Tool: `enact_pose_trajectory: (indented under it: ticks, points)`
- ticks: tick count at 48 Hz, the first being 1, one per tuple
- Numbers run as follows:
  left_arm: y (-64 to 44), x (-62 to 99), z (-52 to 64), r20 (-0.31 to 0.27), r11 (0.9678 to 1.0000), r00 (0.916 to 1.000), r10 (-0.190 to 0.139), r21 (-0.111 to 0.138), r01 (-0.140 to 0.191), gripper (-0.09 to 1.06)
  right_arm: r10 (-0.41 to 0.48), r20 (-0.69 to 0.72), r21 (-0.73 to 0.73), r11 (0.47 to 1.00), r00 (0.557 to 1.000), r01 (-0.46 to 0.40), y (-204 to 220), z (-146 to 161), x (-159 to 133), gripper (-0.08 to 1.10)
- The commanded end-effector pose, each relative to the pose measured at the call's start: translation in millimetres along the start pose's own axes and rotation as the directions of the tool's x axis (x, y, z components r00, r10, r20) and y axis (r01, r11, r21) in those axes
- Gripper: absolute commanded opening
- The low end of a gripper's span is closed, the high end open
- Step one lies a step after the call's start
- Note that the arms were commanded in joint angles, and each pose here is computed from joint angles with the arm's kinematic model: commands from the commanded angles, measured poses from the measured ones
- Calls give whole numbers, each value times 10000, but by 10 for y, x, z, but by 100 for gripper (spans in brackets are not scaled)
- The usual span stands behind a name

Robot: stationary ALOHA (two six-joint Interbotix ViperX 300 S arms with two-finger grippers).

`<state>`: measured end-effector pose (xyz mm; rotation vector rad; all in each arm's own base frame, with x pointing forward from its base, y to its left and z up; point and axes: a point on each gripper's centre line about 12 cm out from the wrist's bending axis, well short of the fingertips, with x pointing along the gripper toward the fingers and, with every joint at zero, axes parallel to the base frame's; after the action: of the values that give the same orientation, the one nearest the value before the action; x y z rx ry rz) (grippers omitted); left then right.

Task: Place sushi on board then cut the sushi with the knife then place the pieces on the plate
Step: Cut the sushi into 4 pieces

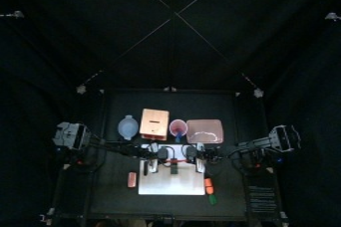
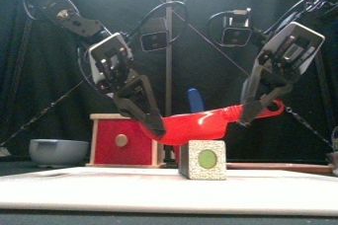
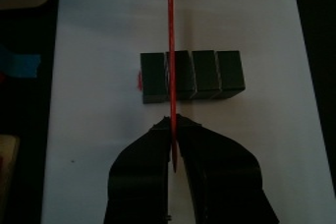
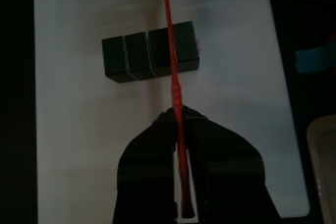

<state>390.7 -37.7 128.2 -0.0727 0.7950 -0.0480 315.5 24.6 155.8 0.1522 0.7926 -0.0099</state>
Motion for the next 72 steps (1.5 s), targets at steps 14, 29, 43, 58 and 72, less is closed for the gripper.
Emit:
enact_pose_trajectory:
  ticks: [14, 29, 43, 58, 72]
  points:
    - [7, 20, 48, 109, 10000, 9999, 14, 24, -14, 50, -38, 23, 90, 10000, 10000, 38, -15, 21, 6, 32]
    - [47, 37, 24, 41, 10000, 10000, 89, -26, -89, 50, -96, -200, 52, 9999, 9998, 97, -28, -15, 72, 32]
    - [64, 9, 93, 213, 9998, 9997, 118, 146, -121, 50, -134, -1, -242, 9996, 9999, 133, -22, 100, 38, 32]
    - [71, -57, 145, 383, 9993, 9992, 126, 339, -139, 49, -274, -136, -400, 9988, 9995, 268, -16, 201, -5, 32]
    - [91, -52, 123, 325, 9993, 9993, 166, 321, -177, 49, -245, 14, -381, 9990, 9997, 245, -10, 234, -42, 32]
